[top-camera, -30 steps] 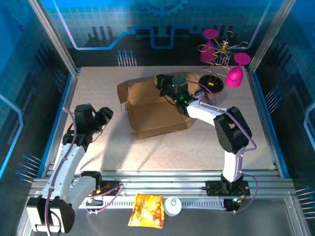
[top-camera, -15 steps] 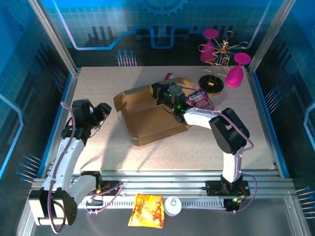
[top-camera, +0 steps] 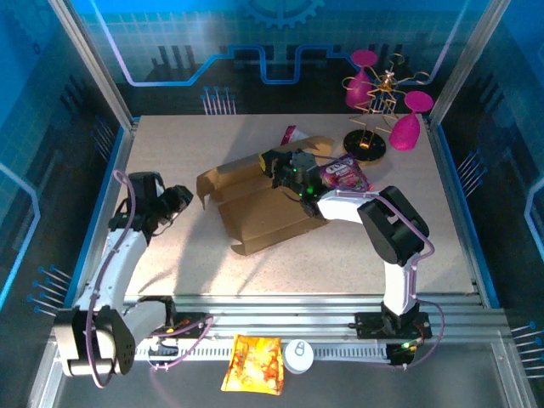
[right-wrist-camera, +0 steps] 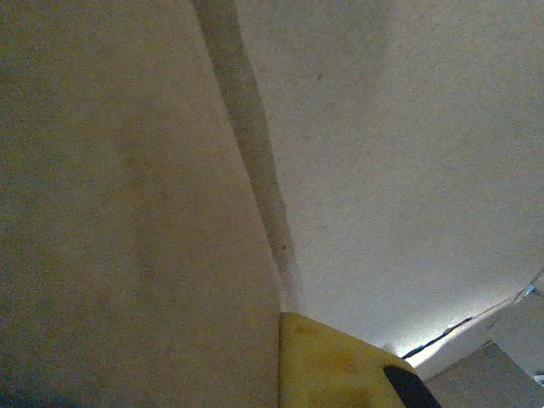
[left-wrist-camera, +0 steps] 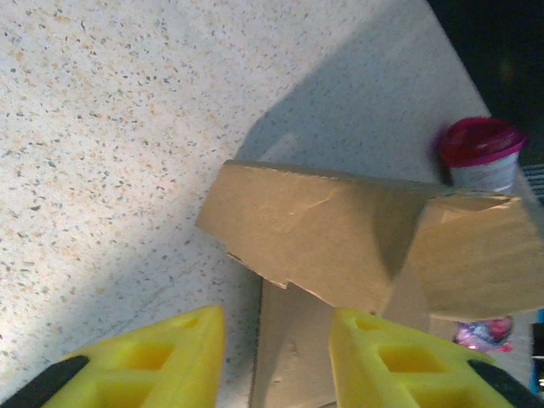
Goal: Fold the paper box
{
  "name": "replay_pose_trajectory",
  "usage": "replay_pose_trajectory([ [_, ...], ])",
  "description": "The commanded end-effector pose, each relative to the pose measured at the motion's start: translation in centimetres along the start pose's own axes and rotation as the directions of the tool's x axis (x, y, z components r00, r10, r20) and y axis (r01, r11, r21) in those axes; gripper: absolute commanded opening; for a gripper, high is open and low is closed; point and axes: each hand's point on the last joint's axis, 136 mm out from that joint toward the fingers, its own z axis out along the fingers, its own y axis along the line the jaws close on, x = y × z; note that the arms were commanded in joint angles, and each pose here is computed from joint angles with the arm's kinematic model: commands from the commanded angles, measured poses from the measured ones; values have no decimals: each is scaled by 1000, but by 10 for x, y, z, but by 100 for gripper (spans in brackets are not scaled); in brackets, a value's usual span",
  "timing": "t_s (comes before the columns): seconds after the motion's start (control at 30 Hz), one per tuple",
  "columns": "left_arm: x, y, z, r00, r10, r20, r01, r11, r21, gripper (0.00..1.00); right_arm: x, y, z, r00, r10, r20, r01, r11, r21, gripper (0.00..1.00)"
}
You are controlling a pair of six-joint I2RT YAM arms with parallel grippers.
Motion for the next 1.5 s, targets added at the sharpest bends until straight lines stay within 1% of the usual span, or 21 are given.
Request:
replay_pose_trajectory([
  [0.0,-6,-7,6,997,81,-5,-80,996,35,36,-6,-16,3,1000,-5,-5,5,999,43,0],
  [0.07,-12,-11,11,991,134,10,-135,990,47,35,-7,-14,5,1000,-6,-13,6,999,46,0],
  [0.13,-21,-10,16,979,199,37,-200,980,22,35,-8,-13,6,1000,-7,-15,8,998,56,0],
  [0.23,-31,-4,25,949,309,65,-308,951,-22,35,-10,-14,7,1000,-3,-13,4,996,84,0],
  [0.33,-36,-5,32,904,422,72,-422,906,-28,34,-11,-15,9,1000,10,-17,-8,993,120,0],
  [0.43,-35,-8,40,865,499,46,-499,866,-13,36,-13,-13,12,1000,14,-14,-12,991,136,0],
  [0.63,-28,-15,59,807,590,-2,-590,806,40,40,-14,-13,17,1000,23,-14,-21,990,143,0],
  [0.7,-21,-25,66,780,626,-7,-623,777,90,42,-15,-13,18,1000,23,-14,-21,990,140,0],
  [0.8,-8,-35,73,732,681,-20,-674,728,126,44,-17,-13,21,1000,26,-18,-23,991,134,0],
  [1.03,5,-49,73,706,707,27,-698,690,190,44,-18,-13,24,999,22,-34,-17,991,135,0],
  [1.13,12,-57,71,693,719,50,-709,668,224,46,-20,-13,24,999,24,-34,-19,991,133,0],
  [1.33,23,-63,65,683,728,69,-712,640,290,49,-21,-10,26,999,19,-44,-14,992,123,0],
  [1.47,29,-65,62,685,724,80,-708,635,309,49,-22,-11,26,999,21,-44,-16,993,119,0],
])
